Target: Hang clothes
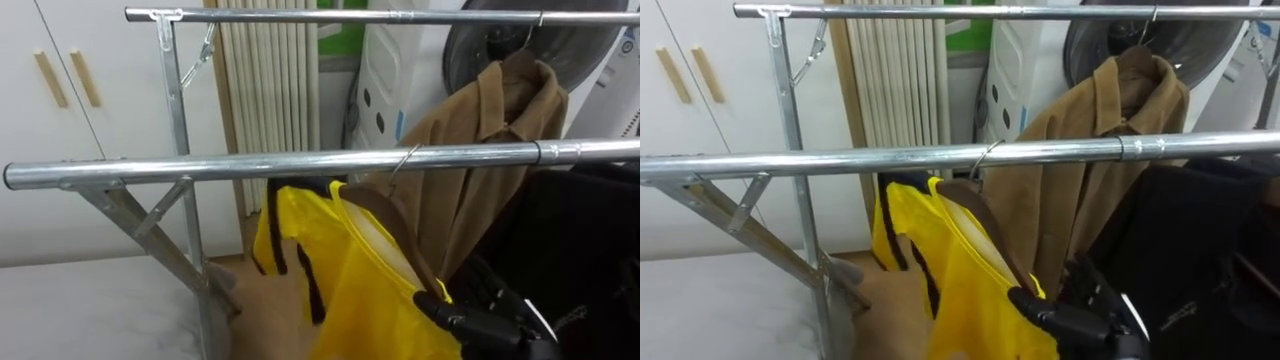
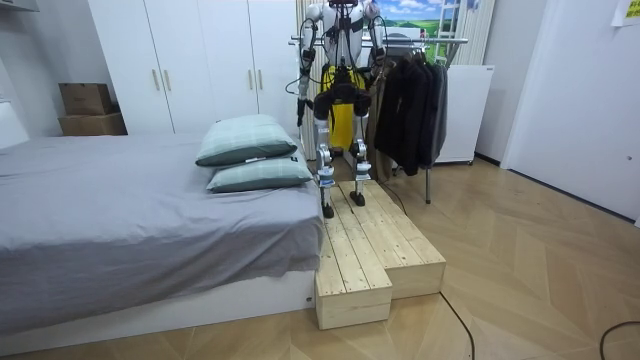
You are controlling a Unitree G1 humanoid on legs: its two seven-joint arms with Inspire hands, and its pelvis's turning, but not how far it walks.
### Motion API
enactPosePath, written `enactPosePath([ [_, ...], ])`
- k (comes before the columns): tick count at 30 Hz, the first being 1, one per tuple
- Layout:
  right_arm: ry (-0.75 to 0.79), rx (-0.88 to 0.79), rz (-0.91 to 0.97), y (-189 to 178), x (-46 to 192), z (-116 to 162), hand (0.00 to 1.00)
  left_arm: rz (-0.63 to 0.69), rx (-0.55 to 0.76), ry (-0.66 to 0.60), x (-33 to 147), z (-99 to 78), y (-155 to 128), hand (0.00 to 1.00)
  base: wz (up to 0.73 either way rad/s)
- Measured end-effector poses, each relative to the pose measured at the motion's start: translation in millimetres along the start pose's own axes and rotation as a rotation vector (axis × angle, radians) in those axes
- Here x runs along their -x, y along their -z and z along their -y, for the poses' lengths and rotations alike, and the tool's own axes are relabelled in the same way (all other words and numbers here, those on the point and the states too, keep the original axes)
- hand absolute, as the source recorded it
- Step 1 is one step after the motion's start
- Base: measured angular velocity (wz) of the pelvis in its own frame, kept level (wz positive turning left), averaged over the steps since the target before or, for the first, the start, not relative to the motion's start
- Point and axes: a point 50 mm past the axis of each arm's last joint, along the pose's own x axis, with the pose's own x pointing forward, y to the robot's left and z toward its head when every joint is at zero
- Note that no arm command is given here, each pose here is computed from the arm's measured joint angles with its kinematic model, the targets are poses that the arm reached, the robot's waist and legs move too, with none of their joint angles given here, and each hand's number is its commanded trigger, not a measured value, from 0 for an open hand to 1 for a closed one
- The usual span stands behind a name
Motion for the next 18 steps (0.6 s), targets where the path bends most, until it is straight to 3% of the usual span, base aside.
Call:
enactPosePath([
  [18,0.095,0.042,-0.163,42,19,25,0.0,-0.038,0.002,-0.013,2.2,-6.1,17,0.0,-0.01],
])
